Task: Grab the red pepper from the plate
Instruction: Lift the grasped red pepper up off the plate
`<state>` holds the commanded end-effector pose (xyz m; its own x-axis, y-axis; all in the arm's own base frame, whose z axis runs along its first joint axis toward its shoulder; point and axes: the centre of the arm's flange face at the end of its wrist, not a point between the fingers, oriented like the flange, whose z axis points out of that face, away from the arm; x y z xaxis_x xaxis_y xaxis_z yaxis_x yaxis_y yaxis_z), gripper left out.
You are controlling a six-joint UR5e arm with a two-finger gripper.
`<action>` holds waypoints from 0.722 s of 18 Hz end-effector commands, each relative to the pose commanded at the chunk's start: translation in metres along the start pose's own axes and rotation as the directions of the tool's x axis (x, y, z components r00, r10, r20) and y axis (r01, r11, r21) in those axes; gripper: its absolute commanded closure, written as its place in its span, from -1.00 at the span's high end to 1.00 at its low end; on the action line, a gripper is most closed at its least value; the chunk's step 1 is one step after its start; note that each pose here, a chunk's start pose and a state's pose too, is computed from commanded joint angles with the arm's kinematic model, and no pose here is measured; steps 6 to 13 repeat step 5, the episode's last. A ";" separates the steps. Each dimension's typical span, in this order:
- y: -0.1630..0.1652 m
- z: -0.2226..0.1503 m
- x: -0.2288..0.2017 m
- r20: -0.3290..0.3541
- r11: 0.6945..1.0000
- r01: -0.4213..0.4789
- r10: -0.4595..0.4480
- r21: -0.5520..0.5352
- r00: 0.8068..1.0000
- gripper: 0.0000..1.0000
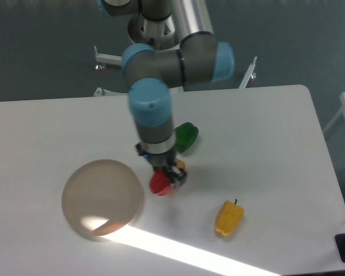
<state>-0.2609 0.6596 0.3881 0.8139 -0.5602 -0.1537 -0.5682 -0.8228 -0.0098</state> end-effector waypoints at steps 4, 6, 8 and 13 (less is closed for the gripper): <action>0.010 0.001 -0.009 0.003 1.000 0.003 -0.003 0.003 1.000 0.20; 0.010 0.001 -0.009 0.003 1.000 0.003 -0.003 0.003 1.000 0.20; 0.010 0.001 -0.009 0.003 1.000 0.003 -0.003 0.003 1.000 0.20; 0.010 0.001 -0.009 0.003 1.000 0.003 -0.003 0.003 1.000 0.20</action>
